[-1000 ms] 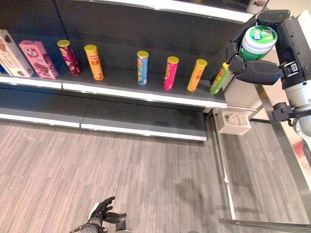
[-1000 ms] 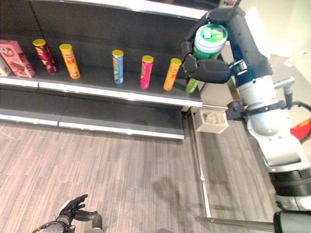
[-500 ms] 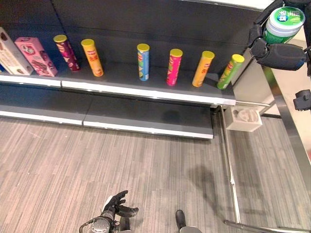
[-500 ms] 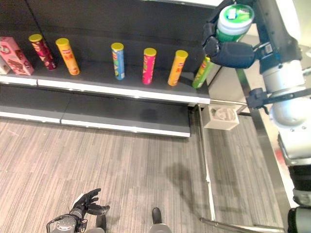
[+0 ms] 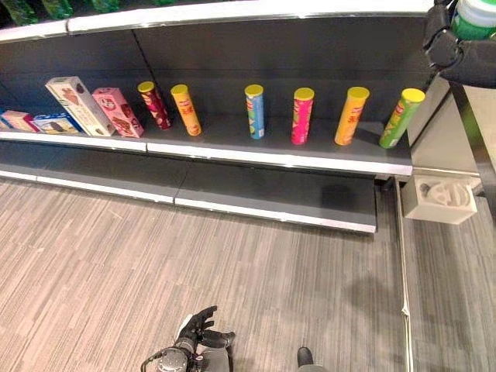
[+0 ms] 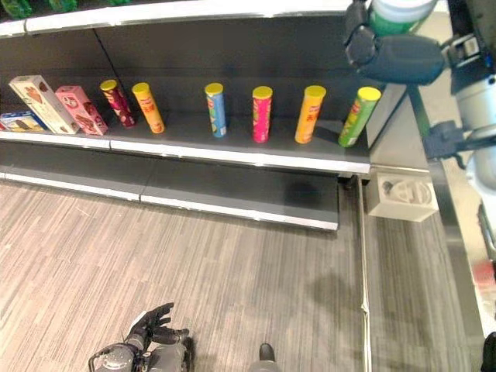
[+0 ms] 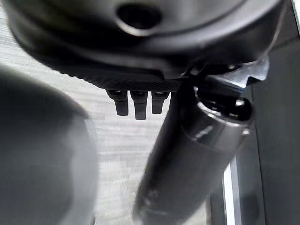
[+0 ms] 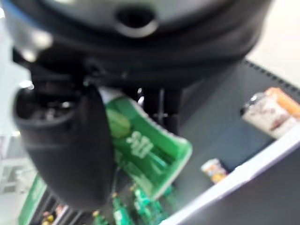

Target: Put the goods on the table back onto the shelves and tidy them up.

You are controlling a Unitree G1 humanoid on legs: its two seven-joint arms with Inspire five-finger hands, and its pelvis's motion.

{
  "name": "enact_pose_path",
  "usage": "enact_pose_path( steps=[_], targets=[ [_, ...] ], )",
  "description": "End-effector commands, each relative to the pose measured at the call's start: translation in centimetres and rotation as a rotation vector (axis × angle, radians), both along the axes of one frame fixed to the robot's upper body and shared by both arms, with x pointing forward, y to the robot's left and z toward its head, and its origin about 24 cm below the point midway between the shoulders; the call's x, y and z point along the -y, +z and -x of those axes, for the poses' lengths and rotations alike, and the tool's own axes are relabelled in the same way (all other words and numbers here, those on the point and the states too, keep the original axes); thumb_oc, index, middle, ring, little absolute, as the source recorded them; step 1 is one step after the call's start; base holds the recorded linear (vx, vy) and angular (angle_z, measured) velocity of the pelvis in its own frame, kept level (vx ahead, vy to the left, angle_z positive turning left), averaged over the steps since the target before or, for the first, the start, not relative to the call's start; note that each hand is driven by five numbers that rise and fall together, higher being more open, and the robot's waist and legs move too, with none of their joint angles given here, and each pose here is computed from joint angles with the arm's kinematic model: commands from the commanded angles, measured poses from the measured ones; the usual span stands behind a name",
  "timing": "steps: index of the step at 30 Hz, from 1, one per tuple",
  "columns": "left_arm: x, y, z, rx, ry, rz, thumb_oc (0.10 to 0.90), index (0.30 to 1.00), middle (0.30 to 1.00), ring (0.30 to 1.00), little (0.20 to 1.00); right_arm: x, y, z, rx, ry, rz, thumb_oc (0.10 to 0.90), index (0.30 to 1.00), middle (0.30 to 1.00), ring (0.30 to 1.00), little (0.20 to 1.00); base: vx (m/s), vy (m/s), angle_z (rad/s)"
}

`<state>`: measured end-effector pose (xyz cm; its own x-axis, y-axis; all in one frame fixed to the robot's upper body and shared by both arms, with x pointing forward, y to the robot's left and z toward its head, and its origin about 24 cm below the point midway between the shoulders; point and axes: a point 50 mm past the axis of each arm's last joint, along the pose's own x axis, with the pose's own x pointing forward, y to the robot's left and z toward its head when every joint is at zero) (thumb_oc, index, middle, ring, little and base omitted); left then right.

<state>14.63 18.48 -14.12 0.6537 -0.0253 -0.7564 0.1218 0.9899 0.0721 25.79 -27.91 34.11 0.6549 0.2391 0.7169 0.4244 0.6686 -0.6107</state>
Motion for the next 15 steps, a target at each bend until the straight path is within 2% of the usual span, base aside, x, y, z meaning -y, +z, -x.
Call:
enact_pose_path(
  steps=[1,3,4,7,15],
  targets=[
    [-2.5,0.4,0.6,0.016,-0.006,-0.076,0.8,0.9,0.9,0.9,0.9,-0.6,3.5,1.6,0.192,0.072,-0.06,0.4,0.3,0.3,0.3,0.3,0.09,-0.013,-0.63],
    [-2.6,0.3,0.8,0.006,-0.01,-0.084,0.8,0.9,0.9,0.9,0.9,-0.2,3.1,1.1,0.178,0.044,-0.086,0.4,0.3,0.3,0.3,0.3,0.13,-0.006,-0.46],
    [-13.3,2.6,2.4,-0.112,0.087,-0.421,0.8,0.9,0.9,0.9,0.9,4.6,-11.6,-0.4,-0.107,-0.138,-0.565,0.4,0.3,0.3,0.3,0.3,0.11,-0.007,-0.41],
    [-13.0,2.5,2.3,-0.108,0.089,-0.41,0.8,0.9,0.9,0.9,0.9,4.5,-11.5,-0.3,-0.11,-0.145,-0.54,0.4,0.3,0.3,0.3,0.3,0.0,-0.008,-0.45],
    [-11.9,2.2,2.0,-0.1,0.064,-0.38,0.8,0.9,0.9,0.9,0.9,3.6,-9.5,-0.4,-0.073,-0.104,-0.463,0.4,0.3,0.3,0.3,0.3,0.0,-0.002,0.02]
  ],
)
